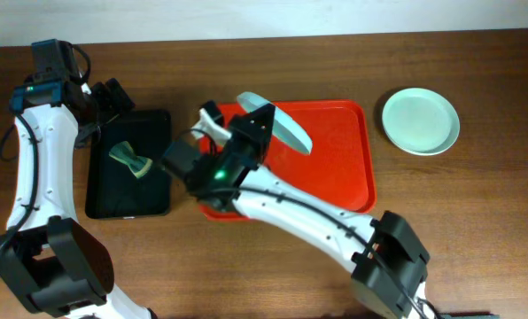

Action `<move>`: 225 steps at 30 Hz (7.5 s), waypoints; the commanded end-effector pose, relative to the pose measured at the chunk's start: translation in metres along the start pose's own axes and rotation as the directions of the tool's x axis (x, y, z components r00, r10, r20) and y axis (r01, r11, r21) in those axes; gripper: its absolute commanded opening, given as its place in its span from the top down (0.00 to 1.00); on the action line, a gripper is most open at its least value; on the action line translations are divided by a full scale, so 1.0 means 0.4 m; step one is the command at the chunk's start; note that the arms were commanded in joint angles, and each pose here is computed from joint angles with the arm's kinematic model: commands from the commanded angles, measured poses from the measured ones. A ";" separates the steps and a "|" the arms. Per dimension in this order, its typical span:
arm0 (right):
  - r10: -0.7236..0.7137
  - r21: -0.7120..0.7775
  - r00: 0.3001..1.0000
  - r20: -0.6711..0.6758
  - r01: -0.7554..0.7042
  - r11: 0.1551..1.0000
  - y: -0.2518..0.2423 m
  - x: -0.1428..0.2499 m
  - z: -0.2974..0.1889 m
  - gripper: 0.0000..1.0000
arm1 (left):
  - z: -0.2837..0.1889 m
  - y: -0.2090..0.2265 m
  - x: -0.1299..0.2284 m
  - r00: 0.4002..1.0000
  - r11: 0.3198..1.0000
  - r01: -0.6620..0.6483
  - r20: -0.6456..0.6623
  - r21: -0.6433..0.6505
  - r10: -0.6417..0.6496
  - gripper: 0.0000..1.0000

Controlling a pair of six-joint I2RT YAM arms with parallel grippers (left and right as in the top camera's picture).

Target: Clean dirty plates on tray and stack at the side

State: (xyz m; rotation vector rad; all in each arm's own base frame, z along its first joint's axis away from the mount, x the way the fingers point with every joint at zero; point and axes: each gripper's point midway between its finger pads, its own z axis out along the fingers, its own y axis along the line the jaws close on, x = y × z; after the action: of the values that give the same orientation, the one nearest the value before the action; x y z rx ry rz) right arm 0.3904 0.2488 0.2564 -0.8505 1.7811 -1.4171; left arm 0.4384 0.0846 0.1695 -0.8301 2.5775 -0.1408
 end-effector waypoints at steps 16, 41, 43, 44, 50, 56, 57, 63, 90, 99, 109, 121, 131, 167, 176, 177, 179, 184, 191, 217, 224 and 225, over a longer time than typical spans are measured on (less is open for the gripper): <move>0.454 -0.194 0.031 -0.890 -0.928 -0.317 0.121 0.682 0.689 0.96 | 0.001 -0.002 0.000 1.000 1.000 -0.002 -0.007 0.011 0.002 0.01; 0.294 0.048 -0.066 -0.953 -0.997 -0.067 0.237 0.867 0.646 0.35 | 0.001 -0.001 0.000 1.000 1.000 -0.002 -0.007 0.011 0.002 0.01; 0.263 0.054 -0.069 -0.962 -0.997 -0.061 0.212 0.868 0.602 0.25 | 0.001 -0.001 0.000 1.000 1.000 -0.002 -0.007 0.011 0.002 0.01; 0.256 0.054 -0.068 -0.964 -0.997 -0.059 0.196 0.867 0.583 0.21 | 0.001 -0.001 0.000 1.000 1.000 -0.002 -0.007 0.011 0.002 0.01; 0.403 -0.048 0.023 -0.915 -0.997 -0.052 0.006 0.803 0.397 0.01 | 0.001 -0.002 0.000 1.000 1.000 -0.002 -0.007 0.011 0.002 0.01; 0.522 -0.243 0.180 -0.834 -0.968 -0.054 -0.044 0.739 0.124 0.01 | 0.001 -0.002 0.000 1.000 1.000 -0.002 -0.007 0.011 0.002 0.01; 0.517 -0.272 0.208 -0.831 -0.961 -0.051 -0.044 0.741 0.067 0.01 | 0.001 -0.001 0.000 1.000 1.000 -0.002 -0.007 0.011 0.002 0.01; 0.536 -0.300 0.227 -0.813 -0.953 -0.051 -0.067 0.753 -0.003 0.01 | 0.001 -0.002 0.000 1.000 1.000 -0.002 -0.007 0.011 0.002 0.01; 0.986 -0.725 0.110 -0.129 -0.689 -0.018 0.081 0.653 -0.083 0.01 | 0.001 -0.002 0.000 1.000 1.000 -0.002 -0.007 0.011 0.002 0.01; 0.999 -0.713 0.029 -0.027 -0.702 0.001 0.107 0.646 -0.046 0.02 | 0.001 -0.002 0.000 1.000 1.000 -0.002 -0.007 0.011 0.002 0.01; 0.997 -0.644 -0.051 0.059 -0.765 -0.001 0.066 0.670 -0.011 0.02 | 0.001 -0.001 0.000 1.000 1.000 -0.002 -0.007 0.011 0.002 0.01; 1.000 -0.621 0.030 -0.010 -0.784 0.017 0.170 0.679 0.016 0.01 | 0.001 -0.001 0.000 1.000 1.000 -0.002 -0.007 0.011 0.002 0.01; 0.999 -0.627 0.038 -0.004 -0.779 0.027 0.170 0.677 0.014 0.01 | 0.001 -0.002 0.000 1.000 1.000 -0.002 -0.007 0.011 0.002 0.01; 0.999 -0.627 0.038 -0.004 -0.779 0.027 0.170 0.677 0.014 0.01 | -0.272 -0.062 0.074 0.950 0.975 -0.207 0.255 0.085 0.179 0.01; 0.999 -0.627 0.038 -0.004 -0.779 0.027 0.170 0.677 0.014 0.01 | -0.402 -0.082 0.297 0.690 0.817 -0.530 0.676 0.228 0.259 0.01; 0.999 -0.627 0.038 -0.004 -0.779 0.027 0.170 0.677 0.014 0.01 | -0.399 -0.067 0.318 0.681 0.815 -0.532 0.687 0.227 0.253 0.01; 0.999 -0.627 0.038 -0.004 -0.779 0.027 0.170 0.677 0.014 0.02 | -0.387 -0.049 0.346 0.663 0.809 -0.548 0.701 0.215 0.263 0.01; 0.999 -0.627 0.038 -0.004 -0.779 0.027 0.170 0.677 0.014 0.02 | -0.365 -0.020 0.388 0.587 0.796 -0.568 0.781 0.209 0.213 0.01; 0.999 -0.627 0.038 -0.004 -0.779 0.027 0.170 0.677 0.014 0.01 | -0.302 0.033 0.448 0.490 0.798 -0.575 0.858 0.183 0.157 0.01; 0.999 -0.627 0.038 -0.004 -0.779 0.027 0.170 0.677 0.014 0.02 | -0.180 0.131 0.460 0.410 0.848 -0.530 0.865 -0.030 0.287 0.01; 0.999 -0.627 0.038 -0.004 -0.779 0.027 0.170 0.677 0.014 0.02 | -0.181 0.140 0.455 0.463 0.884 -0.465 0.865 0.052 0.193 0.01; 0.999 -0.627 0.038 -0.004 -0.779 0.027 0.170 0.677 0.014 0.02 | -0.181 0.139 0.456 0.465 0.883 -0.466 0.865 0.056 0.190 0.01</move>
State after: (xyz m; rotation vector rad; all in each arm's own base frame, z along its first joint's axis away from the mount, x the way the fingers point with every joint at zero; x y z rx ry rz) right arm 0.2439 0.0330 0.1591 0.0467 1.6472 0.2260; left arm 0.2452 0.0192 0.1578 -0.0963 1.6469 0.0425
